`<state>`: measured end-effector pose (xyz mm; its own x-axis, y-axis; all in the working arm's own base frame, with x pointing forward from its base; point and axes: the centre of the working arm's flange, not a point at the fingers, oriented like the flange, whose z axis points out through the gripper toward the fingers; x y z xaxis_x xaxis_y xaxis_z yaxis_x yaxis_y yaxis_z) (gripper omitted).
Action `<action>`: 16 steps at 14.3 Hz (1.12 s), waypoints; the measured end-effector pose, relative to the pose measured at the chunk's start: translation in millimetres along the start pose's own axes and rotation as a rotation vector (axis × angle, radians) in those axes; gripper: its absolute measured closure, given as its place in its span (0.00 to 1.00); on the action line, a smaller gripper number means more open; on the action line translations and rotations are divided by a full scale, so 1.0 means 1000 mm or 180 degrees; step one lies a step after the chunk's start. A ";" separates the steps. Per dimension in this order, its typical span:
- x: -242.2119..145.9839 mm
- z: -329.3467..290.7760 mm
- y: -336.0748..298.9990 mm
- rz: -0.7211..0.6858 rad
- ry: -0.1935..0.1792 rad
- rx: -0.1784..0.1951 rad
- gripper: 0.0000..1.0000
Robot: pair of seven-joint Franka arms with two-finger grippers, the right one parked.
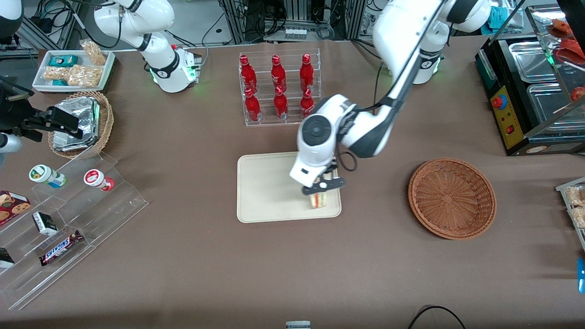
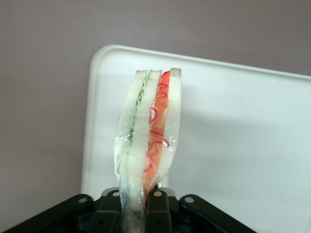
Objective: Place sandwich from basket to tray
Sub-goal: 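Lift the sandwich and carry it with the left gripper over the tray, then lower the sandwich onto the tray and open the left gripper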
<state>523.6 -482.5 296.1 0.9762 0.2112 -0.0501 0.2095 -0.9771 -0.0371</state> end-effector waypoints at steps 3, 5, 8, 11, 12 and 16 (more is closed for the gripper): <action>-0.024 0.023 0.040 0.0014 0.0009 -0.0010 0.86; -0.036 0.037 0.059 0.0030 0.0010 -0.0011 0.86; -0.048 0.057 0.074 0.0074 0.0024 -0.0035 0.86; -0.049 0.061 0.076 0.0049 0.0034 -0.0042 0.77; -0.047 0.056 0.077 0.0045 0.0054 -0.0066 0.68; -0.041 -0.001 0.070 0.0059 0.0183 -0.0050 0.28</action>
<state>498.2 -559.8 296.4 0.9815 0.1915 0.0067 0.1916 -0.9812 -0.0211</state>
